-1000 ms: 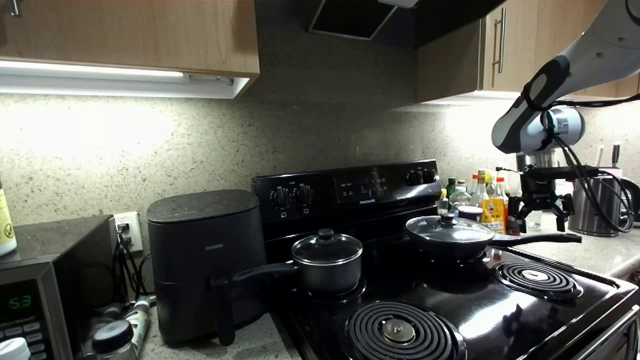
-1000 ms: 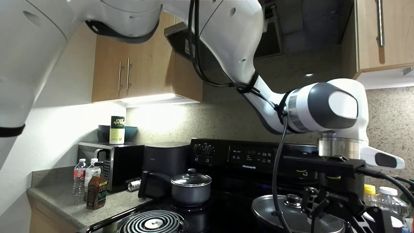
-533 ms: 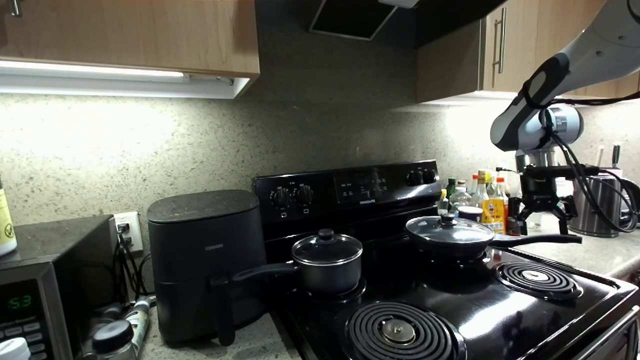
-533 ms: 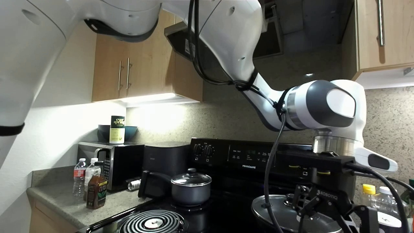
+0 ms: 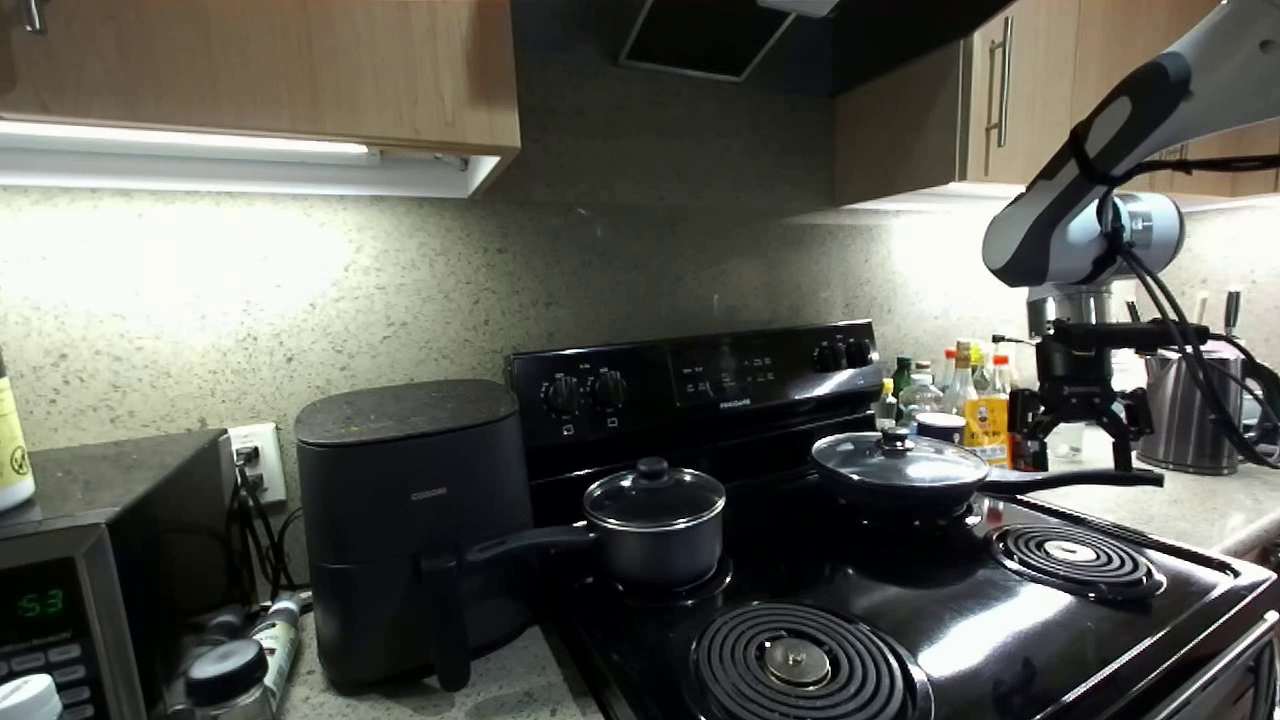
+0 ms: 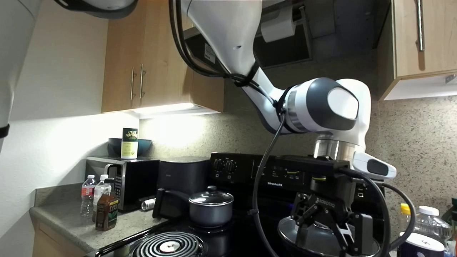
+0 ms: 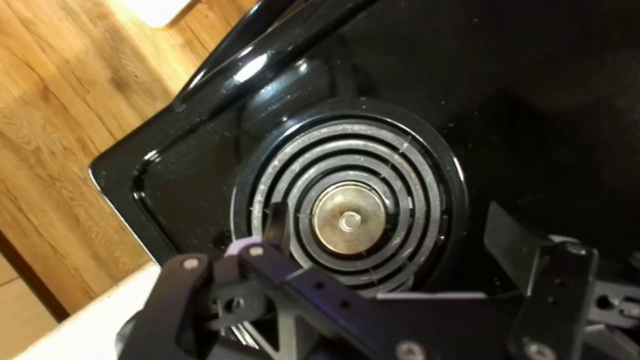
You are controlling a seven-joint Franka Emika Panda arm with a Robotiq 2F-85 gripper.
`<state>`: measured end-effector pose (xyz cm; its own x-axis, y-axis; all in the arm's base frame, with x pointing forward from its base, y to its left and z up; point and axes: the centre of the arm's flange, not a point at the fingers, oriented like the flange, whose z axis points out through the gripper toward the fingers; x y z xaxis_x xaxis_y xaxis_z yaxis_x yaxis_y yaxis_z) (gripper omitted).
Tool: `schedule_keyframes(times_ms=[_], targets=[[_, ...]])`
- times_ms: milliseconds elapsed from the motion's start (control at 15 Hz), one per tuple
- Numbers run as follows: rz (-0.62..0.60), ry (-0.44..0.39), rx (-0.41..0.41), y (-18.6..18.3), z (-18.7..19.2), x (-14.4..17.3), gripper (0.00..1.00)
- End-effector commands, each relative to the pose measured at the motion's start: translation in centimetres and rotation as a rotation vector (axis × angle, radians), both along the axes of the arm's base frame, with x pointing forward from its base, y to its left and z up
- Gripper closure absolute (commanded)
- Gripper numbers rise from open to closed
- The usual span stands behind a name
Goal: Move the pan handle to the right
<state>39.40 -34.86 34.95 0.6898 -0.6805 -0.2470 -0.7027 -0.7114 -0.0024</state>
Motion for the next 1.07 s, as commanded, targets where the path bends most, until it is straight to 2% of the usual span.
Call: schedule_keyframes(times_ms=[0,267,533,1000], targets=[[0.14,-0.066,0.034,1.6,-2.8,1.0,0.0],[0.173,-0.066,0.026,0.4,-4.6,2.1,0.0],[0.108,-0.037,0.02,-1.6,-5.7,1.6,0.0],[-0.067,-0.023,-0.005,-4.0,-6.1,-1.5,0.0]])
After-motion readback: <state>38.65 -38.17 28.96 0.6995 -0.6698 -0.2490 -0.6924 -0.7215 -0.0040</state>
